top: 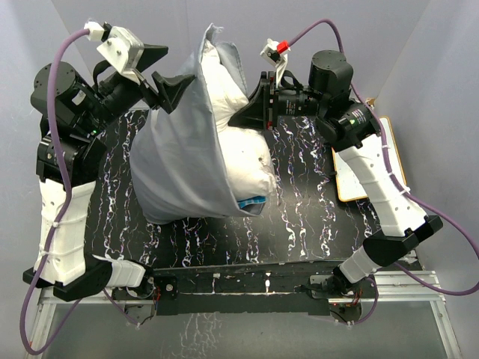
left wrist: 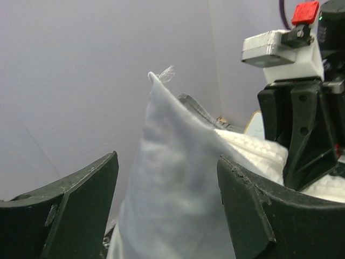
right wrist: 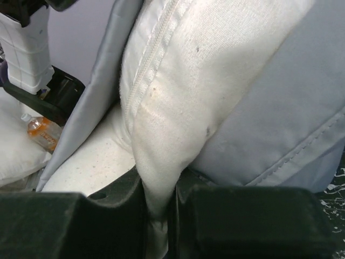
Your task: Remove the pillowcase from the pillow
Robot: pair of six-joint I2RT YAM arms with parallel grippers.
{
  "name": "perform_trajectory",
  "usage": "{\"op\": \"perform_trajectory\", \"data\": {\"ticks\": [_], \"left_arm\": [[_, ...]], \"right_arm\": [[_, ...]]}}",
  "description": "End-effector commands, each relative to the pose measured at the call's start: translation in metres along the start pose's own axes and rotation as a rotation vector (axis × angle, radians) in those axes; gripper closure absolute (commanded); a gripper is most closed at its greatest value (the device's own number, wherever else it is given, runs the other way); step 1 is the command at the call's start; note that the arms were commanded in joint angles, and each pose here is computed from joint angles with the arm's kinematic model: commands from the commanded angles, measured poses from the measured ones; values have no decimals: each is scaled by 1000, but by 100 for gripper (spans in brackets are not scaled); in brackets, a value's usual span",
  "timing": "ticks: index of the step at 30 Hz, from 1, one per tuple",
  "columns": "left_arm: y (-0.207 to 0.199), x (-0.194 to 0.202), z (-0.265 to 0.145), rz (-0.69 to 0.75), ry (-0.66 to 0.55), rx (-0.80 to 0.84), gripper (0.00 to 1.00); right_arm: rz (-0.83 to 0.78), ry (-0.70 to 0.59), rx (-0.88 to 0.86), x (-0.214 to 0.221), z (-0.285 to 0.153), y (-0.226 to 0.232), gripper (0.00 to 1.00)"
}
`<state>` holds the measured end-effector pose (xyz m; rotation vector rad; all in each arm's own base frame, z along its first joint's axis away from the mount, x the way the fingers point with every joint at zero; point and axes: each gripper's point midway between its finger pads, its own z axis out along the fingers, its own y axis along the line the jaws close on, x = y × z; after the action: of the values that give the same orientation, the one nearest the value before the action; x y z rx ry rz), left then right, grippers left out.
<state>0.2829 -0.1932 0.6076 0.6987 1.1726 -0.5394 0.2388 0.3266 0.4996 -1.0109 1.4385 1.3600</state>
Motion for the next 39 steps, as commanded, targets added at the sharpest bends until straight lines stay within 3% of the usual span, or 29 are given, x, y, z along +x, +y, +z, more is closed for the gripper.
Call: {"op": "perform_trajectory", "data": {"ticks": [1,4,8,10,17,23,27,32,36,39], "left_arm": [[-10,23,18,-164,36,67,27],[0,41,19,-126,58,10,38],[47,48,7,31,69,-236,71],[63,46,-4,91,49,-337,80],[53,32,-19,110,-2,-326,74],[29,18,-21,60,-37,-217,56],[35,36,-20,80,-1,-248,65],[81,54,-25,182,39,-472,81],[127,51,-38,209,13,-694,77],[143,59,-42,139,21,-714,73]], "right_arm": [[-154,-121,-113,-45,5,37,92],[-157,-113,-104,-41,7,37,92],[-171,-115,-95,-40,4,38,92],[-171,-114,-104,-40,5,39,92],[-161,-107,-116,-37,8,36,92],[-166,-111,-108,-37,6,37,92],[-163,-108,-125,-38,6,40,92],[-177,-109,-156,-36,1,50,92],[-186,-114,-173,-36,-3,57,92],[-184,-118,-187,-36,-4,60,92]]}}
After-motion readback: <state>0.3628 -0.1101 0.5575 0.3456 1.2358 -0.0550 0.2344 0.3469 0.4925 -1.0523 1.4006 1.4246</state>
